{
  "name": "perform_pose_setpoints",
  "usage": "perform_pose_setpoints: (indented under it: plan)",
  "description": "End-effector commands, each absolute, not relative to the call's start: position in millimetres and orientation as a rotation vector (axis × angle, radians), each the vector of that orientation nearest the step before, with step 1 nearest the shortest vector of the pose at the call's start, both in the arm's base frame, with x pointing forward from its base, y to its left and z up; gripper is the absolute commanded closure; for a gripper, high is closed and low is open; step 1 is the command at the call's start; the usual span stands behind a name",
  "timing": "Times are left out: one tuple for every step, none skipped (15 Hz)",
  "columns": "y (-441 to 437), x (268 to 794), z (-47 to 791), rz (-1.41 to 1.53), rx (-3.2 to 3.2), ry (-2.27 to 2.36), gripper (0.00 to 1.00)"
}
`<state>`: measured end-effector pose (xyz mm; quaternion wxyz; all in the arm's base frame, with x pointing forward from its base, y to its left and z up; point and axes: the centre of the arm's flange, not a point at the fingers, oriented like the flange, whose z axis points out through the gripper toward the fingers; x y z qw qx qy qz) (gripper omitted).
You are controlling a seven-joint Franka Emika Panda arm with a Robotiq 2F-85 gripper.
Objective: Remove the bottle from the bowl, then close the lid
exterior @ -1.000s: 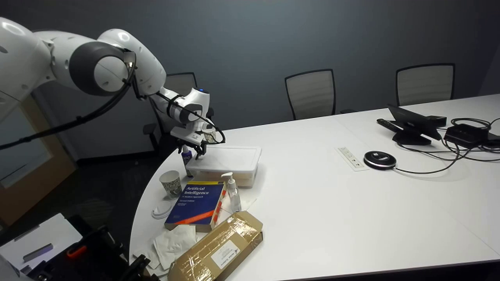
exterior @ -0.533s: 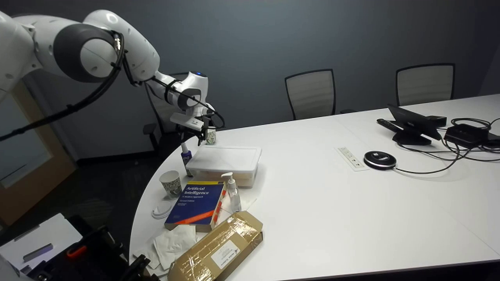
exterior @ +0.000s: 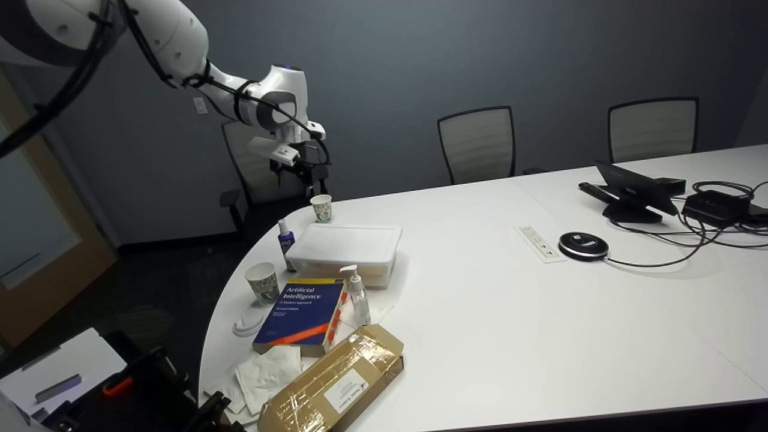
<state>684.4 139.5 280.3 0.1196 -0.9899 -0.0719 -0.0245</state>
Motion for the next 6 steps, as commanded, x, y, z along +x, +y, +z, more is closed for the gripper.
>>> perform_pose_setpoints:
  plan:
    - [135.8, 639.5, 313.1, -0.071, -3.026, 0.009, 0.00]
    - [134.5, 635.5, 315.6, -0.072, -3.065, 0.069, 0.00]
    - [133.3, 632.0, 317.0, -0.069, -3.088, 0.106, 0.00]
    - [132.5, 628.3, 317.8, -0.072, -3.119, 0.156, 0.00]
    - [132.8, 624.7, 318.5, -0.065, -3.132, 0.186, 0.00]
    - [132.8, 621.7, 317.5, -0.060, -3.146, 0.217, 0.00]
